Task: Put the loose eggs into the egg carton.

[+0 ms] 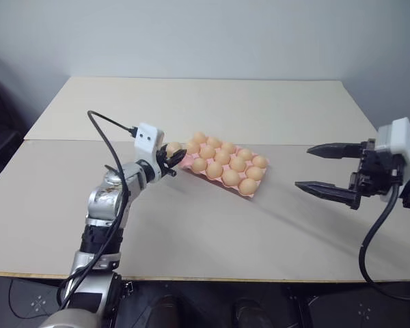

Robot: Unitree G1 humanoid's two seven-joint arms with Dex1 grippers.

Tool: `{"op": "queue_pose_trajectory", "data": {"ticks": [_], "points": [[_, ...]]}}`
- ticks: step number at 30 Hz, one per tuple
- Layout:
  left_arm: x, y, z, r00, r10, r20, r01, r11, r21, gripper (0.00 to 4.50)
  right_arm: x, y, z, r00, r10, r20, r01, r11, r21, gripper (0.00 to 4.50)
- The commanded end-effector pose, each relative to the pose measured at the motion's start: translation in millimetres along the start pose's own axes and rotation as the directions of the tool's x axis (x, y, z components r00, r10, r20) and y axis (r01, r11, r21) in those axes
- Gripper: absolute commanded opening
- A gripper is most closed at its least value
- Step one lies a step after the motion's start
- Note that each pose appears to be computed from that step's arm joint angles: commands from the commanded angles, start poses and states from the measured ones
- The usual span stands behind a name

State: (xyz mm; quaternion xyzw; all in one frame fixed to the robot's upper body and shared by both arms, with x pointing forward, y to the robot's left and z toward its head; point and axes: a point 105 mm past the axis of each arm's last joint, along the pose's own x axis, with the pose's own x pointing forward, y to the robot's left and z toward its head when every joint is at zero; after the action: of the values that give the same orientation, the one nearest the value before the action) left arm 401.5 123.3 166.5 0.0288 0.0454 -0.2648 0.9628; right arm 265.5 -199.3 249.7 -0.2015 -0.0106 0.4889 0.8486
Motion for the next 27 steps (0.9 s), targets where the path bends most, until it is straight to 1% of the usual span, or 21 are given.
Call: {"op": "queue_pose_trajectory", "data": {"ticks": [1, 4, 7, 19, 23, 27], "points": [[14.6, -3.7, -3.4, 1.000, 0.005, -0.002, -0.004, 0.999, 0.036, 1.67, -1.8, 2.4, 10.8, 1.000, -0.004, 0.019, 0.005, 0.999, -0.032, 4.50], [23.4, -5.0, -13.2, 1.000, 0.011, -0.023, -0.010, 0.999, 0.043, 1.67, -1.0, 4.3, 10.7, 1.000, -0.006, 0.021, 0.007, 1.000, -0.029, 4.50], [29.1, -4.8, -15.6, 1.000, 0.016, -0.024, -0.015, 0.999, 0.048, 1.67, -1.6, 4.5, 10.4, 1.000, -0.010, 0.020, 0.011, 1.000, -0.025, 4.50], [41.1, -4.5, -0.5, 0.999, 0.042, 0.021, -0.042, 0.999, 0.033, 1.61, -0.3, 5.0, 8.1, 1.000, -0.012, 0.010, 0.012, 1.000, -0.019, 4.50], [43.7, -3.5, -10.6, 0.998, 0.060, -0.016, -0.059, 0.997, 0.049, 1.61, 0.1, 5.2, 8.0, 1.000, -0.010, 0.010, 0.010, 1.000, -0.017, 4.50], [43.6, -2.6, -14.0, 0.997, 0.071, -0.036, -0.070, 0.997, 0.038, 1.61, -0.8, 5.0, 7.5, 1.000, -0.012, 0.007, 0.012, 1.000, -0.016, 4.50]]}}
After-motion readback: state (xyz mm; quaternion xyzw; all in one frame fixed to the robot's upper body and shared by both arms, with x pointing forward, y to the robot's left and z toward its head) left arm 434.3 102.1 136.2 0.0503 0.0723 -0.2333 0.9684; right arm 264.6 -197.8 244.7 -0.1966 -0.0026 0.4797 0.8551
